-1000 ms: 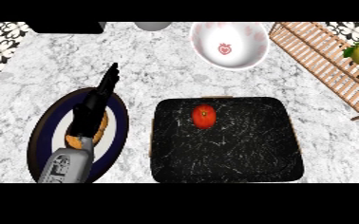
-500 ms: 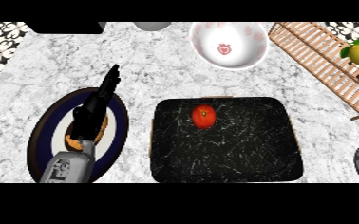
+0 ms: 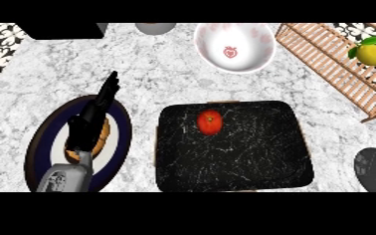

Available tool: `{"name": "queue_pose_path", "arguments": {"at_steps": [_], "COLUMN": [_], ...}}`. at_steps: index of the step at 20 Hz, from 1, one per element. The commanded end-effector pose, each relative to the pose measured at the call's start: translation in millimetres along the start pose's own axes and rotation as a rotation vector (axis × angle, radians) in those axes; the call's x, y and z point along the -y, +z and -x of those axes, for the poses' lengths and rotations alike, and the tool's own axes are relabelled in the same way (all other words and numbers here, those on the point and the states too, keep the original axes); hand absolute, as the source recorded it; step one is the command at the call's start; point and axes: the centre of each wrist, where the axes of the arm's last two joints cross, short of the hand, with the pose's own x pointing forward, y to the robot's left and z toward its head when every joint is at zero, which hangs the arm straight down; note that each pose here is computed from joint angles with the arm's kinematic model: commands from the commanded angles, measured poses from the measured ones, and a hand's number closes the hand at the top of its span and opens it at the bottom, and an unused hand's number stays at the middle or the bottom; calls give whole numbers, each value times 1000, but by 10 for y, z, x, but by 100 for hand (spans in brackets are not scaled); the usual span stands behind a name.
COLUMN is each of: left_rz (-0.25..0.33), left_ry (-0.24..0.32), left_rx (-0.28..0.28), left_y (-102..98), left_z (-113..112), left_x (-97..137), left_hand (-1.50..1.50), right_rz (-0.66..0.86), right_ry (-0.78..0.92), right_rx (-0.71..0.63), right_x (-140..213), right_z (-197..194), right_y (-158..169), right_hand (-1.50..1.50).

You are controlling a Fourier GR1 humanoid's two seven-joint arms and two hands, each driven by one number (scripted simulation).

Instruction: Pick the lemon from the tray and place it in the tiered shelf

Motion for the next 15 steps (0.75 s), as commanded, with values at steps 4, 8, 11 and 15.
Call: {"name": "queue_pose_path", "arguments": {"at_steps": [4, 8, 11, 15], "left_rz": [-34, -47, -36, -32], "left_ry": [12, 8, -15, -5], "left_rx": [-22, -31, -32, -13], "left_y": [5, 78, 35, 50], "left_z": [-3, 147, 124, 109], "left_x": [-53, -83, -66, -34], "left_hand": [0, 0, 0, 0], "right_rz": [-53, -89, -91, -103], "right_ry": [114, 169, 234, 188], "right_rx": [-255, -272, -221, -256], "right_x": [592, 969, 1181, 1746], "right_z": [46, 131, 266, 349], "right_y": [19, -21, -63, -218], "right_hand": [-150, -150, -150, -150]}}
